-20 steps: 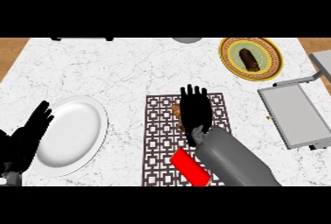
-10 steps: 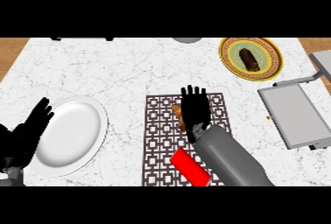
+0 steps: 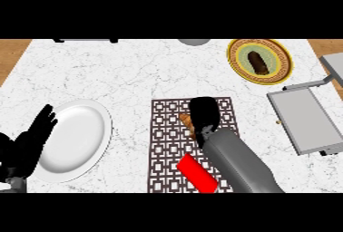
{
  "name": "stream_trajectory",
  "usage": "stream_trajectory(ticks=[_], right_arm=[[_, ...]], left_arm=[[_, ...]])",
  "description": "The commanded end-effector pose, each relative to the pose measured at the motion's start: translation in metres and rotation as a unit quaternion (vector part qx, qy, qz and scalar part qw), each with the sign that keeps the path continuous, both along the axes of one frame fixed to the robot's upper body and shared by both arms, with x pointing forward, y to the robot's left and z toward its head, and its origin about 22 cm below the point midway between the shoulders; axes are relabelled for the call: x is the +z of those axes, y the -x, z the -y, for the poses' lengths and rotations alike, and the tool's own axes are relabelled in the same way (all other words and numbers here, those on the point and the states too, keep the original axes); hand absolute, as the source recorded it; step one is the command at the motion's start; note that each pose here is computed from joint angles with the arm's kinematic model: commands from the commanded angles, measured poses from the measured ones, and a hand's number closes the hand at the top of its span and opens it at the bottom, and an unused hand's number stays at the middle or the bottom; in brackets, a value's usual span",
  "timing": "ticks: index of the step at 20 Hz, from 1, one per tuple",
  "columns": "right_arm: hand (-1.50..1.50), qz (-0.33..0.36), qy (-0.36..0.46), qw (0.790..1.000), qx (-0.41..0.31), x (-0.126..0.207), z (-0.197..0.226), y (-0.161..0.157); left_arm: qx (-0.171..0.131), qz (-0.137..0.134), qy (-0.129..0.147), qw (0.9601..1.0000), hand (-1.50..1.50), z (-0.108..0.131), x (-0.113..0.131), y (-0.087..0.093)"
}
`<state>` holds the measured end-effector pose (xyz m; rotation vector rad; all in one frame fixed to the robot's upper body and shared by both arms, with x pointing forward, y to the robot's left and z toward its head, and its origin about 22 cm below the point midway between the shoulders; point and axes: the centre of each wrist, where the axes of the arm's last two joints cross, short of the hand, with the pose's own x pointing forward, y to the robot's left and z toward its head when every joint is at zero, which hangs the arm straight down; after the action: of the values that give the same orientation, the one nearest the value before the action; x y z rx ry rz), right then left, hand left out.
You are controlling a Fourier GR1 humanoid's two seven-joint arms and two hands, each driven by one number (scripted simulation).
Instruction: Pick the croissant from the placemat and place it in the tiered shelf
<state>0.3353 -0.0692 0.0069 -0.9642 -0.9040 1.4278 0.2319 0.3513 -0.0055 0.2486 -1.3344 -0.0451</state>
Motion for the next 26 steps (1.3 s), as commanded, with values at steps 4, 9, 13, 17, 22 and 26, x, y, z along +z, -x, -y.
stream_trajectory(ticks=[4,9,13,17,22,26], right_arm=[[1.5,0.035,0.024,0.999,0.033,-0.013,0.016,0.001],[1.5,0.083,-0.002,0.996,0.038,0.001,0.005,0.018],[1.5,0.126,-0.03,0.969,-0.211,0.032,0.054,-0.023],[1.5,0.144,-0.057,0.881,-0.447,0.051,0.107,-0.047],[1.5,0.222,-0.068,0.834,-0.5,0.117,0.099,-0.06],[1.5,0.27,-0.109,0.8,-0.525,0.148,0.084,-0.05]], left_arm=[[0.002,-0.003,0.001,1.0,0.0,0.005,0.006,-0.001],[-0.003,0.002,-0.006,1.0,0.0,0.003,0.014,0.004],[0.016,-0.006,-0.001,0.9999,0.0,-0.004,0.001,0.009],[0.021,0.003,-0.005,0.9998,0.0,-0.007,0.006,0.008],[0.011,-0.004,0.001,0.9999,0.0,-0.012,0.013,-0.001],[0.011,-0.012,-0.006,0.9999,0.0,-0.01,0.001,0.016]])
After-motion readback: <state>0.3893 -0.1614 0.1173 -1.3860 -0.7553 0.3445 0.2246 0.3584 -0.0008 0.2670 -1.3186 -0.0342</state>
